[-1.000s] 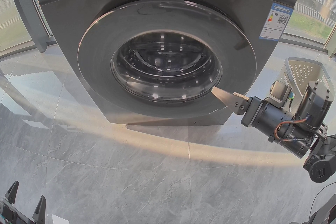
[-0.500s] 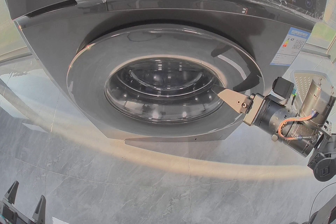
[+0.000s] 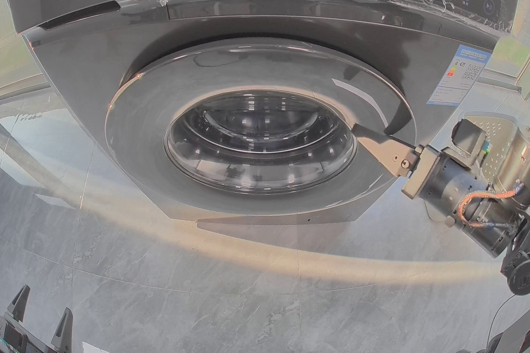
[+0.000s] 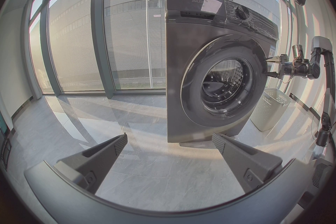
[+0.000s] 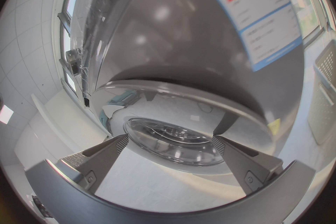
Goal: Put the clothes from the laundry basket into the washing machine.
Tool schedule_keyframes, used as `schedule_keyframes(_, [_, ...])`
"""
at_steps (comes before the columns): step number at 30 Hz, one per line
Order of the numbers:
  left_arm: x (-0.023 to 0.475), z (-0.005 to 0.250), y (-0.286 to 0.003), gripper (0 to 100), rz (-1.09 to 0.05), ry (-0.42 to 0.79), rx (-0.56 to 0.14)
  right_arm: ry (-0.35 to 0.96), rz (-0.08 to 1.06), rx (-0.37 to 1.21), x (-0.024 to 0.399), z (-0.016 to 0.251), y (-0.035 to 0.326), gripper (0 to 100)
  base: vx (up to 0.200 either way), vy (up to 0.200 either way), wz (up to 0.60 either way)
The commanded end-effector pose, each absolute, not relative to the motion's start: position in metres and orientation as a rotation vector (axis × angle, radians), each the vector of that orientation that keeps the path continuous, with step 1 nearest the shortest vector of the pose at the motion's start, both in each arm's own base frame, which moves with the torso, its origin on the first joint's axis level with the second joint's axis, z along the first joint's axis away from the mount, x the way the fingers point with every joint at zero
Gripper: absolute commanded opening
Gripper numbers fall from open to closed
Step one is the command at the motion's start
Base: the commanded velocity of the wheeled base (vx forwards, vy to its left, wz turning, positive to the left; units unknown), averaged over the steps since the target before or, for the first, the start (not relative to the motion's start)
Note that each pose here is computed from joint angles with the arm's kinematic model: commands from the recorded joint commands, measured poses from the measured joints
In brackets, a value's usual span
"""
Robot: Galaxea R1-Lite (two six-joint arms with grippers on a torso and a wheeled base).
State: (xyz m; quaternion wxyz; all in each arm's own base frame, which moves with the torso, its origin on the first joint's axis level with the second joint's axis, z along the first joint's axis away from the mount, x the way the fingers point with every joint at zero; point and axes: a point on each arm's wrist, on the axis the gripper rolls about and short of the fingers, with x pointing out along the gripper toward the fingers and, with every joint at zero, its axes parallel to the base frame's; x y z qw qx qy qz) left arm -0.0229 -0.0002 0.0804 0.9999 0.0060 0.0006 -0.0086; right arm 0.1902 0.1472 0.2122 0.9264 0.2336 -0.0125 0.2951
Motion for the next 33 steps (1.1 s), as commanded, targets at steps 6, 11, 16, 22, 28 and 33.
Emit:
schedule_keyframes(6, [-0.023, 0.075, 0.0, 100, -0.018, 0.006, 0.011, 0.144, 0.755, 0.254, 0.093, 0.157, 0.093, 100, 0.0, 0.0, 0.0])
schedule_keyframes(11, [-0.023, 0.075, 0.0, 100, -0.018, 0.006, 0.011, 0.082, 0.609, 0.186, 0.084, 0.147, 0.062, 100, 0.0, 0.0, 0.0])
schedule_keyframes(16, [-0.023, 0.075, 0.0, 100, -0.018, 0.006, 0.011, 0.028, 0.46, 0.146, 0.078, 0.146, 0.04, 100, 0.0, 0.0, 0.0])
schedule_keyframes(22, [-0.023, 0.075, 0.0, 100, -0.018, 0.008, 0.011, -0.029, 0.301, 0.152, 0.054, 0.144, 0.018, 100, 0.0, 0.0, 0.0])
schedule_keyframes(28, [-0.023, 0.076, 0.0, 100, -0.018, 0.006, 0.011, -0.074, 0.179, 0.145, 0.021, 0.131, 0.004, 100, 0.0, 0.0, 0.0])
schedule_keyframes(33, [-0.023, 0.076, 0.0, 100, -0.018, 0.006, 0.011, -0.098, 0.139, 0.143, -0.001, 0.114, 0.0, 100, 0.0, 0.0, 0.0])
